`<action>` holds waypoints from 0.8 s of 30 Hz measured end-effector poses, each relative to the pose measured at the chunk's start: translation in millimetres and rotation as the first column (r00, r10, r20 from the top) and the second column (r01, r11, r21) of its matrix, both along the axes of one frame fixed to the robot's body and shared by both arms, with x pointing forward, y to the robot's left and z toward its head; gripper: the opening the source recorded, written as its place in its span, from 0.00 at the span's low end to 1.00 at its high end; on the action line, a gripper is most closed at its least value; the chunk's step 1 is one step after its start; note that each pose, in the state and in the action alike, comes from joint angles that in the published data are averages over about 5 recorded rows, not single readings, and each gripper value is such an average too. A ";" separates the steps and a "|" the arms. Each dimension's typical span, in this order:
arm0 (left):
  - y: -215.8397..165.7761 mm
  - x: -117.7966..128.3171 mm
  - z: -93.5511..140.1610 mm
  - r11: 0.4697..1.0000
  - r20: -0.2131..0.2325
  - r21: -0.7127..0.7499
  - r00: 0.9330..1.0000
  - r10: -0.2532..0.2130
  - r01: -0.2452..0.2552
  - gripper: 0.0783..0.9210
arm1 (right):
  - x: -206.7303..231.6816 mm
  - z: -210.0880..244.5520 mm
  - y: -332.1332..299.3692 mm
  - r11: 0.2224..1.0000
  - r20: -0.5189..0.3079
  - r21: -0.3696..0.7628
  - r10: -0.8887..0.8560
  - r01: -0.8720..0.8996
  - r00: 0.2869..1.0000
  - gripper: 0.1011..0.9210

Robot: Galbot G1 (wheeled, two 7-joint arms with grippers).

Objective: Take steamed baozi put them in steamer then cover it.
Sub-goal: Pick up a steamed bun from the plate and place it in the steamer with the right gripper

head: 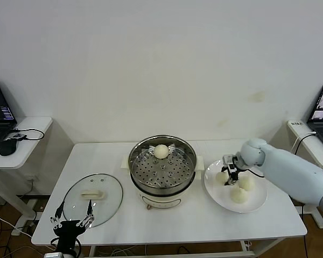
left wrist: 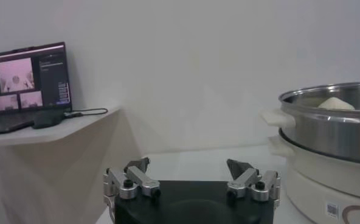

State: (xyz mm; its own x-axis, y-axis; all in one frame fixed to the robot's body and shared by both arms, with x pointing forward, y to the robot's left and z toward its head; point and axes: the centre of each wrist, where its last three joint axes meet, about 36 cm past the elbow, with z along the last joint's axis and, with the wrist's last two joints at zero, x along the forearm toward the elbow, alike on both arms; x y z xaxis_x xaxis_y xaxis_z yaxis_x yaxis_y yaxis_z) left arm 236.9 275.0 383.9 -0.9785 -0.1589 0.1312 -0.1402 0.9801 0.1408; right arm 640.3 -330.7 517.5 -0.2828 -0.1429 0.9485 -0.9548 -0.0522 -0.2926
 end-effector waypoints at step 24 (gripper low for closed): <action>1.3 6.9 8.7 1.000 0.033 0.001 0.999 0.000 0.000 0.88 | -8.5 163.5 172.1 0.970 0.110 0.211 0.103 -0.124 0.989 0.65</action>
State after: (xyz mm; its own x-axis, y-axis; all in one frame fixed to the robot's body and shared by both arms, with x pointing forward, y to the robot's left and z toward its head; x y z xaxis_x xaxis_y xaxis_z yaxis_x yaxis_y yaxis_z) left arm 243.9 276.3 392.6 -0.9824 -0.1586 0.0988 -0.1444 0.9800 0.1368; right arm 631.9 -158.6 681.0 -0.3421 -0.3787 0.8600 -0.9128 -0.0834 -0.3999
